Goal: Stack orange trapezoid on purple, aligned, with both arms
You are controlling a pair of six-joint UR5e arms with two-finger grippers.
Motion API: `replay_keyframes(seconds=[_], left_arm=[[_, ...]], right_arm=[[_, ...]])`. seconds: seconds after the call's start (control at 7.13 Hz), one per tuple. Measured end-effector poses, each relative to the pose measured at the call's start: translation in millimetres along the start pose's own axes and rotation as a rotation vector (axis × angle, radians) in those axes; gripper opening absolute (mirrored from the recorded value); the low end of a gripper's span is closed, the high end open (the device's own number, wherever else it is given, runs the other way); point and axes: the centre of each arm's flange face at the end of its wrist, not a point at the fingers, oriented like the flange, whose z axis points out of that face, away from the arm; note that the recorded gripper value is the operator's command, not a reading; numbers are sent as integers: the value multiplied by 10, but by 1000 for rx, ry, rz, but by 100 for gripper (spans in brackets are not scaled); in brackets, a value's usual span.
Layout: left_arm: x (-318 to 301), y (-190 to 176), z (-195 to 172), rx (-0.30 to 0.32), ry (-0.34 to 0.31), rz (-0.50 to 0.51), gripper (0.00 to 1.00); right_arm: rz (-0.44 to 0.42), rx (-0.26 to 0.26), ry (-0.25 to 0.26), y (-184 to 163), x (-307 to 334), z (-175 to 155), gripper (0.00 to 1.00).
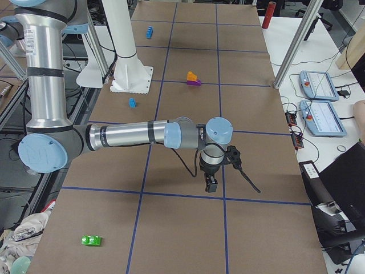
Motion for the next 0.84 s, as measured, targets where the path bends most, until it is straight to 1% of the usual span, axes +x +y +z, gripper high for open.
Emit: replay_keyframes(seconds=[0.84], left_arm=[[-5, 5, 5, -1, 0, -5, 100]], right_arm=[[-6, 11, -16, -4, -47, -35, 100]])
